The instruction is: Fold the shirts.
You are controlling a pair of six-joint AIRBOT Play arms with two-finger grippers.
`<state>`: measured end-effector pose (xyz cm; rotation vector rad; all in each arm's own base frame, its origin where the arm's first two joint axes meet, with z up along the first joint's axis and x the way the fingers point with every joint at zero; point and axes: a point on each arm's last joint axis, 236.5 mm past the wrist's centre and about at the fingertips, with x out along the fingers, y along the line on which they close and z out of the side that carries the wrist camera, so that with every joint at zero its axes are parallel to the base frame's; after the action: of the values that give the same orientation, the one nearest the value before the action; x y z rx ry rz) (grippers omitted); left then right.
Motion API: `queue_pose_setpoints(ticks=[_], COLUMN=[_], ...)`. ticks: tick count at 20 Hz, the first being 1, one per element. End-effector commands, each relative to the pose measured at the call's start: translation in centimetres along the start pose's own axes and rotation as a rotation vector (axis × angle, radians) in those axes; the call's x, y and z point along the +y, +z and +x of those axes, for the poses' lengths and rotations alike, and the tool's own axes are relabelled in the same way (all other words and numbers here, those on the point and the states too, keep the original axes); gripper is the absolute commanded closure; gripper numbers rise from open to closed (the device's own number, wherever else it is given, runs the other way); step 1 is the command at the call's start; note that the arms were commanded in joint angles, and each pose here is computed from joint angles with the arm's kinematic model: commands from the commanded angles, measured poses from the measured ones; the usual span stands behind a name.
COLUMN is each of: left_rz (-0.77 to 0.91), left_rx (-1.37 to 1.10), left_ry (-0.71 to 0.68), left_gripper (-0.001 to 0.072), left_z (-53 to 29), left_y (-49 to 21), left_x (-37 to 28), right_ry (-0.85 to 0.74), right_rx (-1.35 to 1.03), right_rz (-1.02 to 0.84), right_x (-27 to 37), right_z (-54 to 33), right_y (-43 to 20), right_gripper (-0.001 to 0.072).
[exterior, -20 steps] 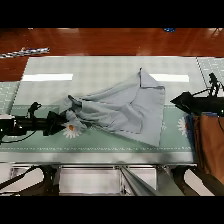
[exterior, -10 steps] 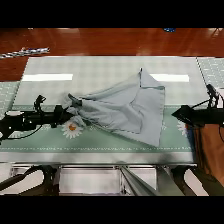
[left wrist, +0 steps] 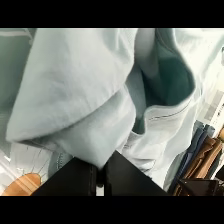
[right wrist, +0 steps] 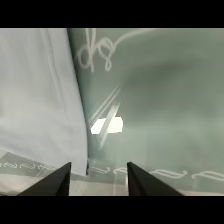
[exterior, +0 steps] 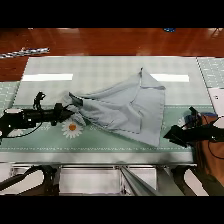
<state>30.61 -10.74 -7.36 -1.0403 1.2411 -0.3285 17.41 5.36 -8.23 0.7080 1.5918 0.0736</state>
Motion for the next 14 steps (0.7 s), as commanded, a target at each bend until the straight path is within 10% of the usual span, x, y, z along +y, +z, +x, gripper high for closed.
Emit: queue_pose_setpoints(ticks=[1,10,13,14], left_rz=[0.028,0.027,0.027,0.022], left_rx=[0.005,0.010,0.015,0.015], left_ry=[0.000,-0.004,-0.009,-0.027], left_gripper=[0.0683,0.0683,0.0683,0.0683], left_z=[0.0,0.0,0.0,-0.2], left_y=[-0.1,-0.2,-0.3,-0.3], left_x=[0.0,-0.1,-0.2,-0.7], right_ry=[0.006,0.162,0.259,0.301], right_rx=[0.044,0.090,0.022,0.007], right_rz=[-0.024,-0.036,-0.149,-0.192], right_x=[0.5,6.6,11.0,12.7], right_z=[1.1,6.1,5.4,4.6], right_y=[-1.4,0.1,2.3,2.7], right_gripper=[0.0306,0.0312,0.0683,0.0683])
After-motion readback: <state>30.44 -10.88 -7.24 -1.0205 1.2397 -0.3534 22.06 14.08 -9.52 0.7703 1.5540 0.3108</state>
